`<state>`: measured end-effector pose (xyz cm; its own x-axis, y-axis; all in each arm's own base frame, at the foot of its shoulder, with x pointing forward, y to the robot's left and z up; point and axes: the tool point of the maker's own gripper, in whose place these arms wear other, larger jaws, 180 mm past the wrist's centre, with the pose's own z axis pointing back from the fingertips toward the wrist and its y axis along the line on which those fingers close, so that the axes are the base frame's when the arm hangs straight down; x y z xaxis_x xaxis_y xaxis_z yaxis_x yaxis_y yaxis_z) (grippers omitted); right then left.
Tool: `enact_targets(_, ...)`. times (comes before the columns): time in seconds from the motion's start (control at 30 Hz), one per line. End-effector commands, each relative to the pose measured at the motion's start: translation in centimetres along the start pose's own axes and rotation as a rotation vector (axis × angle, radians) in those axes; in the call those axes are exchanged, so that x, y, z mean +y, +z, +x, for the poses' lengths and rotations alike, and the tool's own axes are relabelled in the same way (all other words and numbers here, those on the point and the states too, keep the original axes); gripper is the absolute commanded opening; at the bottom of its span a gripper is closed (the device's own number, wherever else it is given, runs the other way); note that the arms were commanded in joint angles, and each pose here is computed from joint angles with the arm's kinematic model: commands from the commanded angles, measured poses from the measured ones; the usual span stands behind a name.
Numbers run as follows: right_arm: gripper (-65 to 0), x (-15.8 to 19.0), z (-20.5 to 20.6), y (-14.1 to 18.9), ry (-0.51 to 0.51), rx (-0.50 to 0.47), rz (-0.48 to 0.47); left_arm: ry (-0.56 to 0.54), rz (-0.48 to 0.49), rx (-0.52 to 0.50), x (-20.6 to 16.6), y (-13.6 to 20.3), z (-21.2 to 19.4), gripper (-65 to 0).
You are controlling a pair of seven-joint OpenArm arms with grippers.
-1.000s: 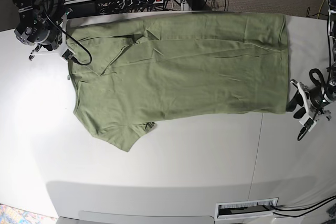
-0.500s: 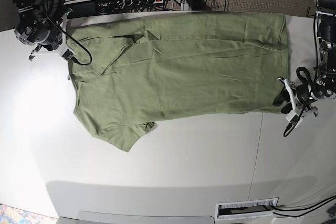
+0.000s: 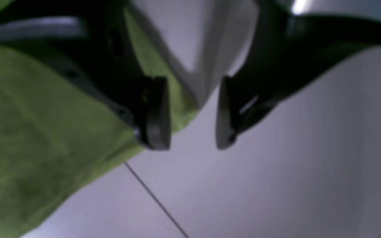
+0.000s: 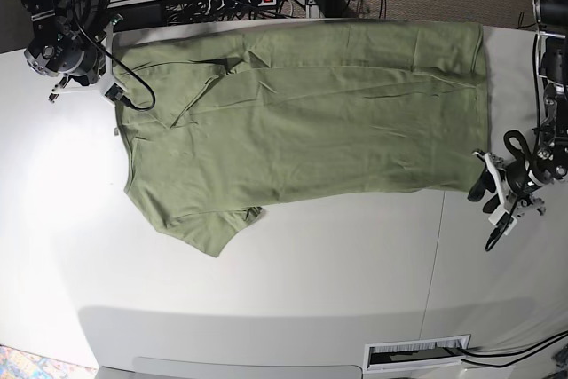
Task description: Fold the T-shirt properly
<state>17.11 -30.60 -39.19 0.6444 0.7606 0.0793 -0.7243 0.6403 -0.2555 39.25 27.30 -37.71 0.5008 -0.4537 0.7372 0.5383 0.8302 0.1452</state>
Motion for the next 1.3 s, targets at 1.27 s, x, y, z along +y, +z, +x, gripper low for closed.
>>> enact_targets(1.27,-65.0,-1.2,2.5,1.8,0.016,-0.118,-0.042,0.156,-0.079,0.035,-1.7,-0.4,-1.7,-65.0)
